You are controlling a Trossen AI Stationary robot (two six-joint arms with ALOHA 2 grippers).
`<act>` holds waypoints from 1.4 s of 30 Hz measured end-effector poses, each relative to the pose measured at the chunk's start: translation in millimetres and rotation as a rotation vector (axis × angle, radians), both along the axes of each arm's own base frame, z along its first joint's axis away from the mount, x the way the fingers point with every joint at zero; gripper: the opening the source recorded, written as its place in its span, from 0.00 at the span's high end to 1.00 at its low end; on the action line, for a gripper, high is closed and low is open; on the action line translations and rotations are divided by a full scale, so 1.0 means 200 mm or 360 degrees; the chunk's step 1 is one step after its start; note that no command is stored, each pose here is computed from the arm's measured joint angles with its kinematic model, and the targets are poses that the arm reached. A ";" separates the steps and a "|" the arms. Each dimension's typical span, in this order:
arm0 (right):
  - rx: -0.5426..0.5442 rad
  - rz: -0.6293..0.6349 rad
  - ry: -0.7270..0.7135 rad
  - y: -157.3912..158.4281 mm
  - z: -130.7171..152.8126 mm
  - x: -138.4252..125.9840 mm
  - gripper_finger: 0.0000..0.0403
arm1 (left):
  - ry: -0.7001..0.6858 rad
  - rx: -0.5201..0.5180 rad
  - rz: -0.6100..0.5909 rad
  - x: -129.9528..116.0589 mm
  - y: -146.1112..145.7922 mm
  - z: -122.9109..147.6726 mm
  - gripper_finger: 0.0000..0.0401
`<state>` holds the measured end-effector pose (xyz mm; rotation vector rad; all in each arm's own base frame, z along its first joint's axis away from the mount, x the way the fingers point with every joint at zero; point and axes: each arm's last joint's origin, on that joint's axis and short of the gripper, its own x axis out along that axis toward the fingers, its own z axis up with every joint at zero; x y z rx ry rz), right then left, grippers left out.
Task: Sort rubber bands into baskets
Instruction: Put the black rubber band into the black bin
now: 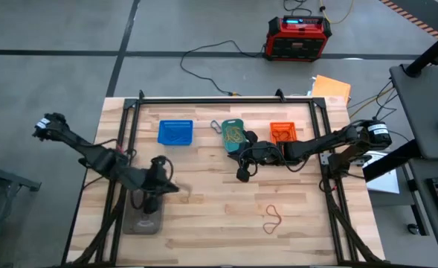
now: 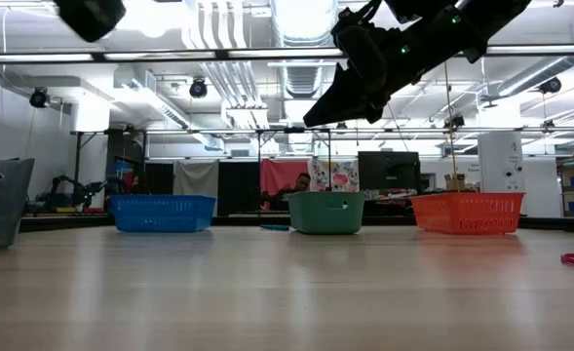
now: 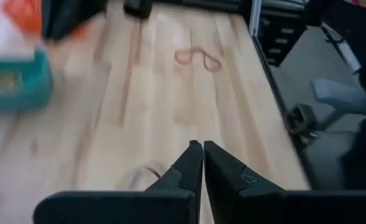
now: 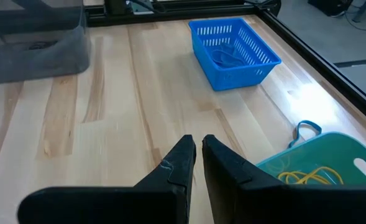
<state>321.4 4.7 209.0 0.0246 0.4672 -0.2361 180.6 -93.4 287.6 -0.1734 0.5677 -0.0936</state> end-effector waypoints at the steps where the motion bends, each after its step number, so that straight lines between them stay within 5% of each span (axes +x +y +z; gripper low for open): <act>1: 0.0000 0.0000 0.0000 0.00 0.00 0.00 0.93 | 0.0056 -0.0051 0.0020 -0.02 -0.01 0.02 1.00; 10: 0.0001 0.0000 -0.0003 0.00 0.00 0.00 0.93 | 0.0601 -0.0228 0.0064 -0.22 -0.07 0.25 1.00; 17: 0.0013 -0.0007 -0.0007 0.00 0.00 0.00 0.93 | 0.0564 -0.0006 0.0061 -0.20 -0.11 0.25 1.00; 27: 0.0034 -0.0014 -0.0014 0.00 0.00 0.00 0.93 | 0.0653 0.0199 0.0093 -0.04 -0.24 0.02 1.00; 42: 0.0063 -0.0028 -0.0045 0.00 0.01 0.00 0.93 | 0.1183 0.0389 0.0071 0.27 -0.33 -0.43 1.00</act>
